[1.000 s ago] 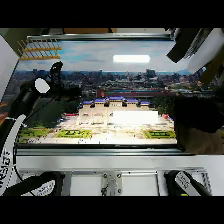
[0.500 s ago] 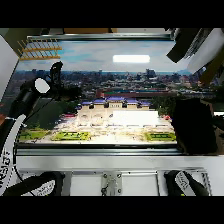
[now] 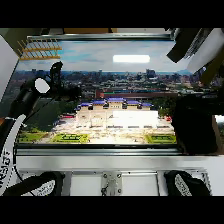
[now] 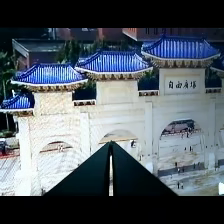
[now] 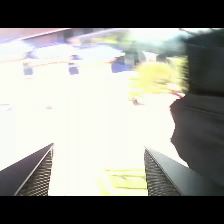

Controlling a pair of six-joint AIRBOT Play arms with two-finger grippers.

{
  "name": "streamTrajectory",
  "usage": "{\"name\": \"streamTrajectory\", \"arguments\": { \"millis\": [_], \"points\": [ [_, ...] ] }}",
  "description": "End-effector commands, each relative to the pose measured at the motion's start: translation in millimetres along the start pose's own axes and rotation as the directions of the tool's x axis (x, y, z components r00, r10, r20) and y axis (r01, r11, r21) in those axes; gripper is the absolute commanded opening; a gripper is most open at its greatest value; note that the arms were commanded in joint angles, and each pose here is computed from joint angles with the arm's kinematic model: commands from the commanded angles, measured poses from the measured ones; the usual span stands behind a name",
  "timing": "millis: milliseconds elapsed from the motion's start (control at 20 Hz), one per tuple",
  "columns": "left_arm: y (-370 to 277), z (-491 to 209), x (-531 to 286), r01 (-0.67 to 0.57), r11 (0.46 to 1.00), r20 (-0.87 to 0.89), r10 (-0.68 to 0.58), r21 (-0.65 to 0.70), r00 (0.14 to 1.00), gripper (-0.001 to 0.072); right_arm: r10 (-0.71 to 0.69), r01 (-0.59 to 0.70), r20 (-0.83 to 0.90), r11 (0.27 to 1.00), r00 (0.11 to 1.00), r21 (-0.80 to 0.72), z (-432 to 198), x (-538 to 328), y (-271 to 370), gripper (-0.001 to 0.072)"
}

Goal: Fold the clothes and pants, and hang the long-sleeved shirts on hangers.

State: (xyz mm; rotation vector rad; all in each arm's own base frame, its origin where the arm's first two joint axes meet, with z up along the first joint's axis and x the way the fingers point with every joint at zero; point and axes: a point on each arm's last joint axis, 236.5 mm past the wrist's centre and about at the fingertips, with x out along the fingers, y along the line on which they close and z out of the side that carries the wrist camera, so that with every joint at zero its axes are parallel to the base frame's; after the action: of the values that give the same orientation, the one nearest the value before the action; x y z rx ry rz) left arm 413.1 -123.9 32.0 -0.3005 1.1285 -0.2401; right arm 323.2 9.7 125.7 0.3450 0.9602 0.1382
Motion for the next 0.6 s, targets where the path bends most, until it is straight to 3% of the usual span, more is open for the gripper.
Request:
{"name": "streamTrajectory", "arguments": {
  "millis": [0, 100, 550],
  "points": [
    [0.4, 0.4, -0.2, 0.0, 1.0, 0.002, 0.0, 0.0, 1.0, 0.0008, 0.072, -0.073, -0.012, 0.995, 0.997, -0.064, -2.7, 6.3, 31.6, 0.0518],
    [0.4, 0.4, -0.2, 0.0, 1.0, 0.002, 0.0, 0.0, 1.0, 0.0008, 0.073, -0.074, -0.015, 0.995, 0.997, -0.064, -3.6, 6.1, 32.0, 0.0025],
    [0.4, 0.4, -0.2, 0.0, 1.0, 0.002, 0.0, 0.0, 1.0, 0.0008, 0.074, -0.075, -0.021, 0.995, 0.997, -0.064, -5.0, 6.1, 32.2, 0.0023]
  ]
}}
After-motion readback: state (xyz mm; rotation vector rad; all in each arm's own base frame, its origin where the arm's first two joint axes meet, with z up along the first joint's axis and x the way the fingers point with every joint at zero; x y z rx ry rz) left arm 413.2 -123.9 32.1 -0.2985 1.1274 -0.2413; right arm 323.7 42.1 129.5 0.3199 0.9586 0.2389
